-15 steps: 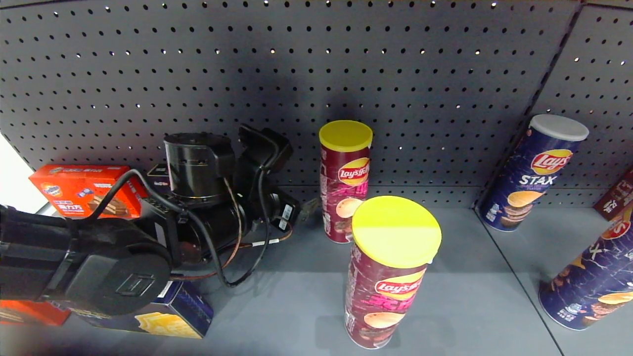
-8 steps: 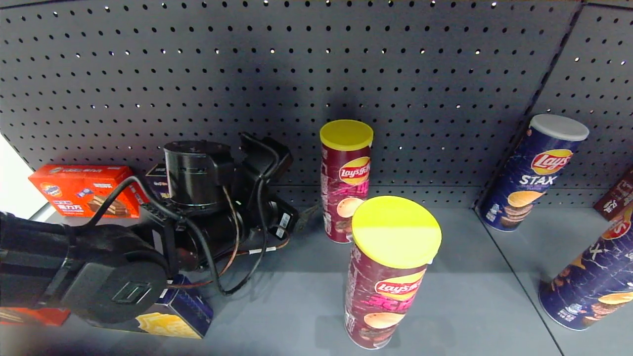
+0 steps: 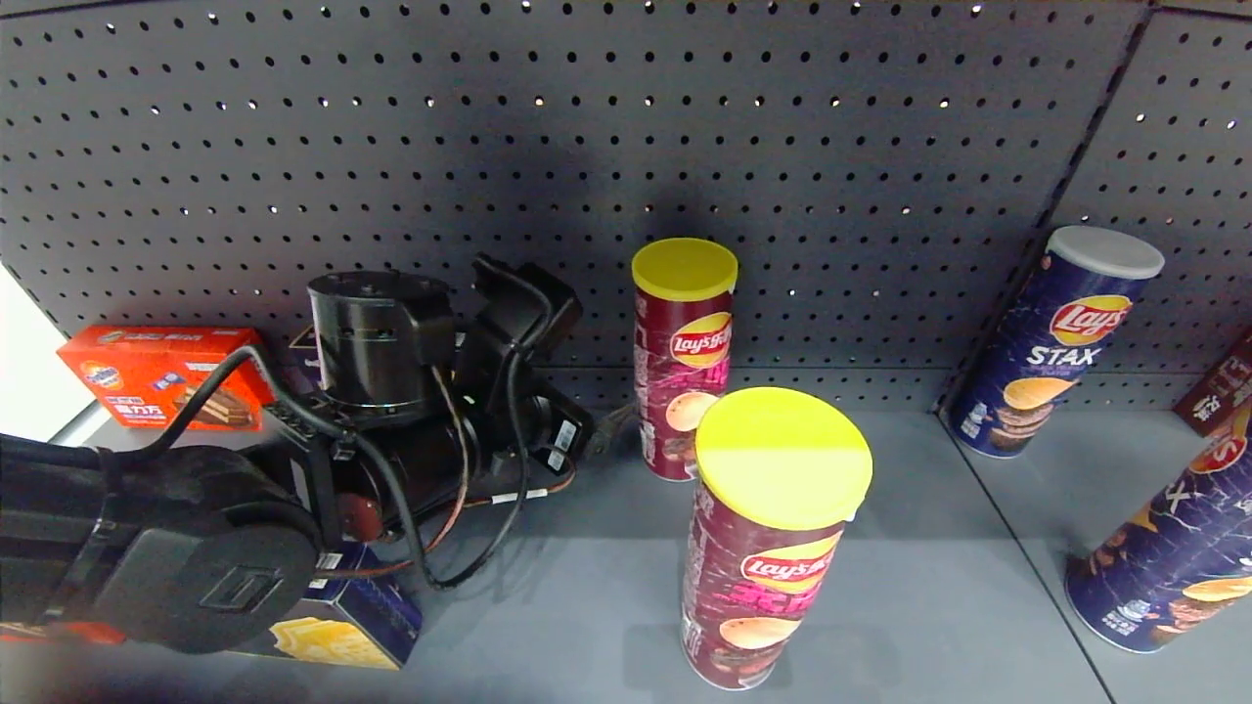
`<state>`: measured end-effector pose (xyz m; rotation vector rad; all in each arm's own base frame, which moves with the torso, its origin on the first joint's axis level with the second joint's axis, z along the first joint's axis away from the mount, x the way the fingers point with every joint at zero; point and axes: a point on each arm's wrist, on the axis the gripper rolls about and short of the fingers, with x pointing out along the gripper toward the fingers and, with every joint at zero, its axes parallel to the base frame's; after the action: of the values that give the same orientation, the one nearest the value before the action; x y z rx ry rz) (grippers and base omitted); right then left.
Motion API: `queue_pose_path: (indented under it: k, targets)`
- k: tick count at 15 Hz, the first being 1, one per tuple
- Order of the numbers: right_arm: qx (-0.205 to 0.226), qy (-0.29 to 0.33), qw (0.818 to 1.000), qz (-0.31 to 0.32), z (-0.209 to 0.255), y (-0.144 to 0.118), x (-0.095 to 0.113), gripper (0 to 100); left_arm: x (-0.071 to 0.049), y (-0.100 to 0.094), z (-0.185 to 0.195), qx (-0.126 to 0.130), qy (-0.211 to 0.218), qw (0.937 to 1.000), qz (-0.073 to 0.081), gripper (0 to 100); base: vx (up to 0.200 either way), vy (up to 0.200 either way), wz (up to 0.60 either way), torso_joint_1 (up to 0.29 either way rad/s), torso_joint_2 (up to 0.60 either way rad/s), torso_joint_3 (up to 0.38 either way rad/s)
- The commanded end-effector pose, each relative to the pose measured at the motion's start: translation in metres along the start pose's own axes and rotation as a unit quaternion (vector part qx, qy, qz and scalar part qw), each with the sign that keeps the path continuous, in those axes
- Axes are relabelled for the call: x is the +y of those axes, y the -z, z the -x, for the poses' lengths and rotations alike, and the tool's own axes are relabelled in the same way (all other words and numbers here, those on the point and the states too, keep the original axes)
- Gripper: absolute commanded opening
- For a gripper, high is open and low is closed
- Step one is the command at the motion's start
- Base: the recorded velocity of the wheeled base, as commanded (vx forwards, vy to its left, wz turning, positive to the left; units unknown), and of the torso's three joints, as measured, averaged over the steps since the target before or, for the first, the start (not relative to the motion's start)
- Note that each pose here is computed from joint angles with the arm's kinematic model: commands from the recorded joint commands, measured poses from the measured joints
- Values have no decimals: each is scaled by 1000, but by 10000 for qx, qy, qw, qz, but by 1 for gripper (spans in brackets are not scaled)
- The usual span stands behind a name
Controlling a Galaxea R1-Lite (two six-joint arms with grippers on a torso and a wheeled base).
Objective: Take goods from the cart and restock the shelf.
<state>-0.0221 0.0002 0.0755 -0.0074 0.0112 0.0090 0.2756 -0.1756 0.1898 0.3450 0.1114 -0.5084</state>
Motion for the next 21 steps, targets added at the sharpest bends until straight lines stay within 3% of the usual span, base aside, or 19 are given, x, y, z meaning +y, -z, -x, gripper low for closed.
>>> queue_pose_path:
  k: [1, 21]
  targets:
    - [-3, -1, 10000, 1, 0, 0, 0, 100, -1, 0, -6, 8, 11, 10000, 0, 100, 0, 0, 0, 0, 0, 0]
    - [5, -1, 10000, 1, 0, 0, 0, 100, -3, 7, -19, 115, 3, 9999, 19, 100, 0, 0, 0, 0, 0, 0]
